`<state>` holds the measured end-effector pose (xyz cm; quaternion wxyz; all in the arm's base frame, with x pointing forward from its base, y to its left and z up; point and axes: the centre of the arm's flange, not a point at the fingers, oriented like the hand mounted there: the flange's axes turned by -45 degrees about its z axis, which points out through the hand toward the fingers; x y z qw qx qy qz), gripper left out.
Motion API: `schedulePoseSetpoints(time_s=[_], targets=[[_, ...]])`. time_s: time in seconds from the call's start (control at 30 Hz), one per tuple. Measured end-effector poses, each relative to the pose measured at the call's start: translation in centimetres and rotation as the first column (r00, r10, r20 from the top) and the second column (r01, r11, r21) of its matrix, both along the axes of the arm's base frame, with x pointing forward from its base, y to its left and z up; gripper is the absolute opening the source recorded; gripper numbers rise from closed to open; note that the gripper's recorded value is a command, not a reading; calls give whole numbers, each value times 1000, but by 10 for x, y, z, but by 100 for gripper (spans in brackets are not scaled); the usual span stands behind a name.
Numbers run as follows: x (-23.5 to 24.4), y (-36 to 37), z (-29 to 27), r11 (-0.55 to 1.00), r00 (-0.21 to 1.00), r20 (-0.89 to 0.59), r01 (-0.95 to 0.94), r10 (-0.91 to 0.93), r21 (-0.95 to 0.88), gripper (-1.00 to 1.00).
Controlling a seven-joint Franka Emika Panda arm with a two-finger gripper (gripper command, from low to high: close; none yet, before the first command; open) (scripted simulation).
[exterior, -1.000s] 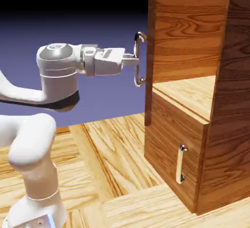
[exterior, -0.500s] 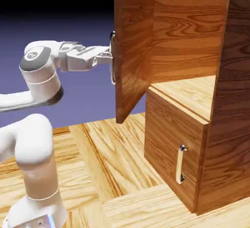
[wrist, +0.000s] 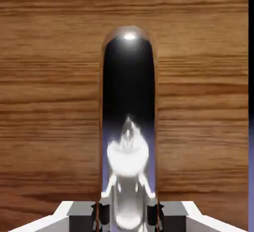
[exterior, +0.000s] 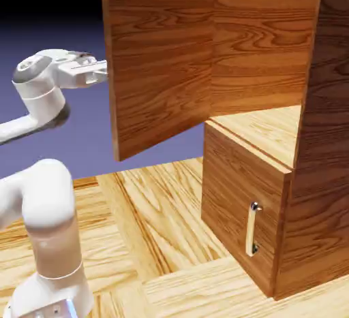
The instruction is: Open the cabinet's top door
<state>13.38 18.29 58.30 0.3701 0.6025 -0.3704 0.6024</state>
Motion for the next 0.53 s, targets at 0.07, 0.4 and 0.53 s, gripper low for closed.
schedulePoseSetpoints(time_s=[0.07,0.4,0.53], targets=[[-1,22,0,998,998,0,61,-61,0,-100],[13,119,0,946,946,0,323,-323,0,-100],[23,149,0,915,915,0,405,-405,0,100]])
